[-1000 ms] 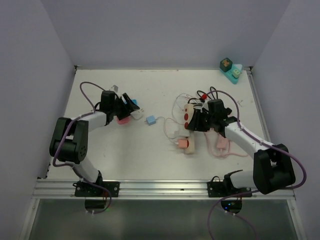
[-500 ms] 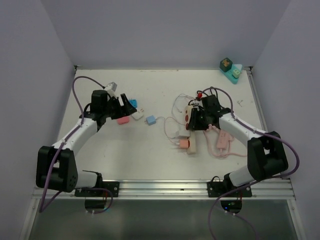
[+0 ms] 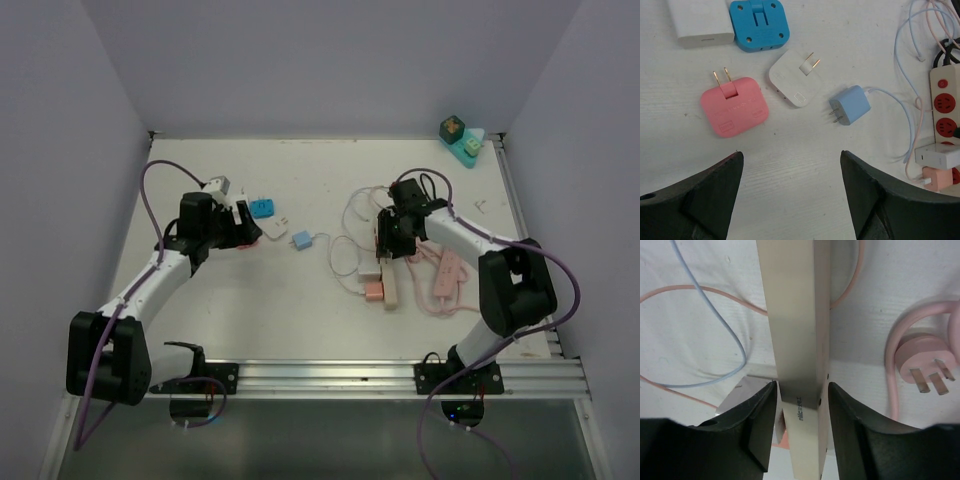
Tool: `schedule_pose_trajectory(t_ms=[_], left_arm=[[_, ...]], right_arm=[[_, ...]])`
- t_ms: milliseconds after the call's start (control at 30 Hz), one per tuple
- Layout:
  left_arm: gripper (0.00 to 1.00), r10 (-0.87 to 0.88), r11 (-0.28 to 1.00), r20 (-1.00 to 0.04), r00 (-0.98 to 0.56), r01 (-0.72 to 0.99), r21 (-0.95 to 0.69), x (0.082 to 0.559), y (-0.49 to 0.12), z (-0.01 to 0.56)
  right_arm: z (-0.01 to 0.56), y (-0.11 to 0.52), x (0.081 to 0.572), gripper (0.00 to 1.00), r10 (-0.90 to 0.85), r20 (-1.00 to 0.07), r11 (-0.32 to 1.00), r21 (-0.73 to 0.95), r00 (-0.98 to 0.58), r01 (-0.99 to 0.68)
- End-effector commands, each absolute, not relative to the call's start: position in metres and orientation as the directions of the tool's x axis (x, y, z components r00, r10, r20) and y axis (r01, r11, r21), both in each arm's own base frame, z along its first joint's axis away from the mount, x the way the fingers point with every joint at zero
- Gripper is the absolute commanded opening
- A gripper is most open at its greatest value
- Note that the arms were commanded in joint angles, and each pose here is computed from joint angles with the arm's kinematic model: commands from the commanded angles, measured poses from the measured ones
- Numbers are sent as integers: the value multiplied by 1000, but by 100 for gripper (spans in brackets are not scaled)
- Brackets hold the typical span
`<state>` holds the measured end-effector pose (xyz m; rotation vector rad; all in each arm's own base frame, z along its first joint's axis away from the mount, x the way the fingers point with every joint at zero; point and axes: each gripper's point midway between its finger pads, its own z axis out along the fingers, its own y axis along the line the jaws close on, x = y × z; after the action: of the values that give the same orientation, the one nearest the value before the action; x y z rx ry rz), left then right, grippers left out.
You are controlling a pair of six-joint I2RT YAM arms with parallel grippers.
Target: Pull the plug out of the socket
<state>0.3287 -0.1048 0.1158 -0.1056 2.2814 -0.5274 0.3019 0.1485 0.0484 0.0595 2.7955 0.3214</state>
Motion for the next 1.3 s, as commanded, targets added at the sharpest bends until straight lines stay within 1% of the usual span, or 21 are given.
schedule_pose_trajectory(t_ms=[0,33,67,200,433,667,933,967,1000,1067,1100,1167,1200,1233,1267], left_arm=[[82,-218,931,-741,-635,92,-352,338,-94,131],[82,-218,932,-742,-634,91,-352,337,-93,131],[82,-219,934,-746,-628,87,-348,338,-92,132],[81,-223,936,-757,-614,82,-342,339,-90,137],[81,-223,939,-765,-605,76,-335,339,-87,139],[81,-226,940,-767,-600,73,-334,339,-87,141],[81,-227,939,-767,-599,74,-336,339,-87,141],[81,-228,938,-767,-599,76,-339,339,-87,142],[81,-228,937,-767,-600,77,-339,338,-88,141],[81,-226,938,-769,-598,79,-337,339,-88,141],[81,-224,938,-770,-597,82,-337,338,-88,142],[81,-210,937,-777,-593,104,-332,338,-89,144],[80,-209,936,-785,-583,112,-333,338,-90,147],[80,-209,935,-790,-577,118,-334,338,-91,149],[80,-208,932,-796,-569,130,-337,339,-92,152]], right_arm=[[69,145,325,50,104,-374,982,183,-922,37],[75,148,332,54,105,-388,982,186,-916,34],[76,146,332,55,102,-385,985,169,-917,38],[83,145,347,56,105,-407,990,131,-907,56],[75,152,362,52,81,-383,996,63,-920,61],[47,158,356,49,59,-314,998,-9,-947,65],[25,157,355,43,51,-285,996,-55,-957,69],[24,158,357,42,53,-291,996,-52,-955,71],[22,158,356,35,54,-287,996,-52,-956,72],[20,158,357,27,57,-288,996,-55,-956,76],[19,158,357,18,56,-289,996,-54,-956,75],[25,160,358,7,54,-300,997,-39,-952,69],[29,161,358,0,55,-310,997,-27,-949,66],[35,165,358,0,50,-319,999,-3,-946,54],[50,169,363,0,57,-360,998,31,-931,49]])
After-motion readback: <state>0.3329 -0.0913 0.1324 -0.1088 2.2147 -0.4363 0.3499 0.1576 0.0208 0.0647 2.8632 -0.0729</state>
